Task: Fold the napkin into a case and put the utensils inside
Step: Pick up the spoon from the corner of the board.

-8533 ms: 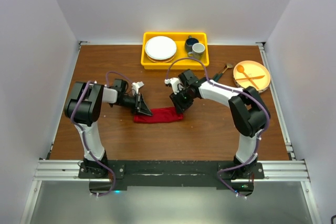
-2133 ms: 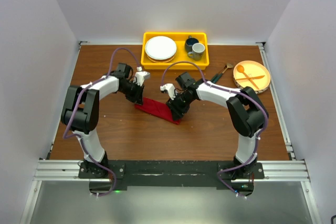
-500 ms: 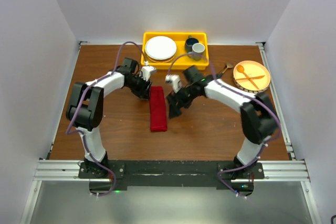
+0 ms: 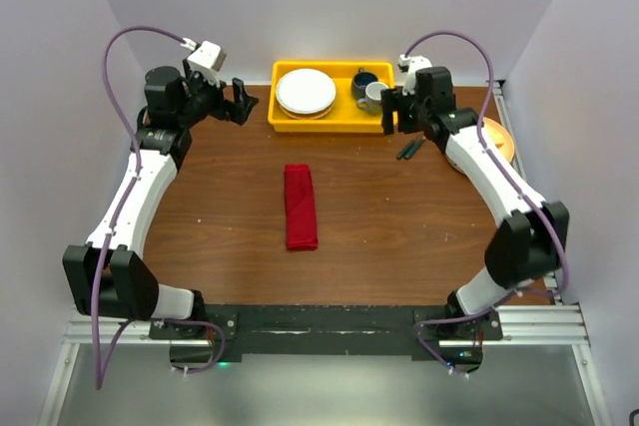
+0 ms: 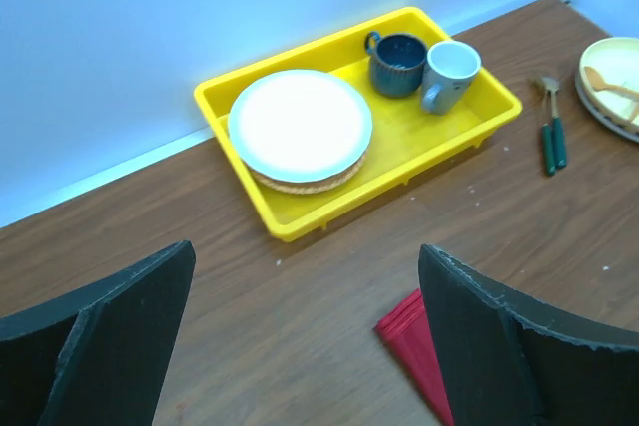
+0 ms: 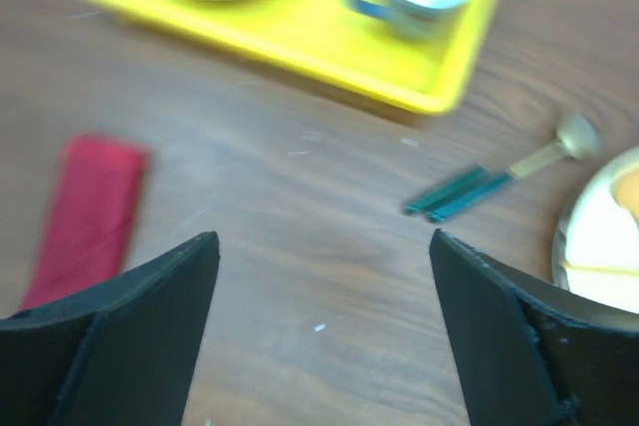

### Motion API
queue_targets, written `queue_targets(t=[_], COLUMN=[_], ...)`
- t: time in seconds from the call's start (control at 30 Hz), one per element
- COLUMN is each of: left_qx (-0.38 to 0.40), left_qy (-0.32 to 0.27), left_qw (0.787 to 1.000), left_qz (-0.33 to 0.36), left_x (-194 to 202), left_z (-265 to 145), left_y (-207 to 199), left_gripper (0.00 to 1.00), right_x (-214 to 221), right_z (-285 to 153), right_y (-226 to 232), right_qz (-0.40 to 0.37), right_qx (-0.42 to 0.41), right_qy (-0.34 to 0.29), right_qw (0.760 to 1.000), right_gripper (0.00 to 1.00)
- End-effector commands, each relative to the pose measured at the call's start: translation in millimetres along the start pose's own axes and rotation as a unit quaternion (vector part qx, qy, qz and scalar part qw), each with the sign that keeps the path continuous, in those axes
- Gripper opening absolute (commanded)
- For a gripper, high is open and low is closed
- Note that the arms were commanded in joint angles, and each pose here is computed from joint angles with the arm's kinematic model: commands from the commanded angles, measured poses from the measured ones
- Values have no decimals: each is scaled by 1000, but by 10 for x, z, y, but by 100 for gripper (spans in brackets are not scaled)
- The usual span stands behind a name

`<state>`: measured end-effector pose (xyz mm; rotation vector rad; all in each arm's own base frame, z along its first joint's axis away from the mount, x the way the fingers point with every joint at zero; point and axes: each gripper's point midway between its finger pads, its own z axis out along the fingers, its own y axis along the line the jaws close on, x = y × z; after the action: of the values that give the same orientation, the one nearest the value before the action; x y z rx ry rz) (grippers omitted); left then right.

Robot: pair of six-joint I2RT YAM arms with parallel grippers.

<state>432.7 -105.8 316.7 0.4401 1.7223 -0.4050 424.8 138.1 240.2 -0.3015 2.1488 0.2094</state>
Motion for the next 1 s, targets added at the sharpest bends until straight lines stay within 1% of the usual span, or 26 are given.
queue_targets(t=[0.0, 0.07, 0.1, 0.13, 0.17, 0.2, 0.3, 0.4, 0.5, 0.53, 0.63, 0.8, 0.97], left_qx=[20, 24, 25, 25, 25, 24, 20, 18, 18, 18, 18, 18, 17], left_qy=[-5, 5, 8, 12, 18, 22, 34, 42, 45, 46, 47, 53, 55], left_qw=[998, 997, 996, 995, 995, 994, 993, 993, 993, 992, 993, 992, 992], left_qz=[-63, -79, -89, -94, -99, -101, -108, -112, -111, -112, -110, -112, -112], left_x=[26, 81, 107, 139, 196, 227, 356, 440, 469, 478, 487, 528, 542], left_z=[84, 108, 110, 117, 120, 123, 130, 137, 135, 139, 145, 155, 162], left_y=[-99, -119, -131, -128, -137, -134, -127, -124, -117, -123, -117, -116, -105], left_gripper=[100, 100, 100, 100, 100, 100, 100, 100, 100, 100, 100, 100, 100], right_x=[208, 167, 254, 193, 288, 227, 327, 417, 439, 528, 641, 794, 924], right_z=[389, 483, 607, 650, 776, 824, 1078, 1252, 1336, 1404, 1455, 1497, 1478], right_y=[-730, -845, -925, -998, -1095, -1133, -1243, -1340, -1422, -1436, -1487, -1578, -1621], right_qz=[88, 96, 108, 117, 124, 139, 155, 165, 174, 176, 184, 186, 189], right_qx=[162, 185, 198, 210, 218, 219, 225, 238, 254, 257, 272, 299, 305], right_qy=[26, 24, 36, 26, 38, 29, 43, 51, 50, 60, 71, 82, 93], right_qw=[983, 978, 974, 970, 967, 965, 961, 956, 950, 948, 942, 932, 929], right_gripper=[77, 70, 69, 68, 66, 66, 62, 61, 61, 58, 48, 45, 43])
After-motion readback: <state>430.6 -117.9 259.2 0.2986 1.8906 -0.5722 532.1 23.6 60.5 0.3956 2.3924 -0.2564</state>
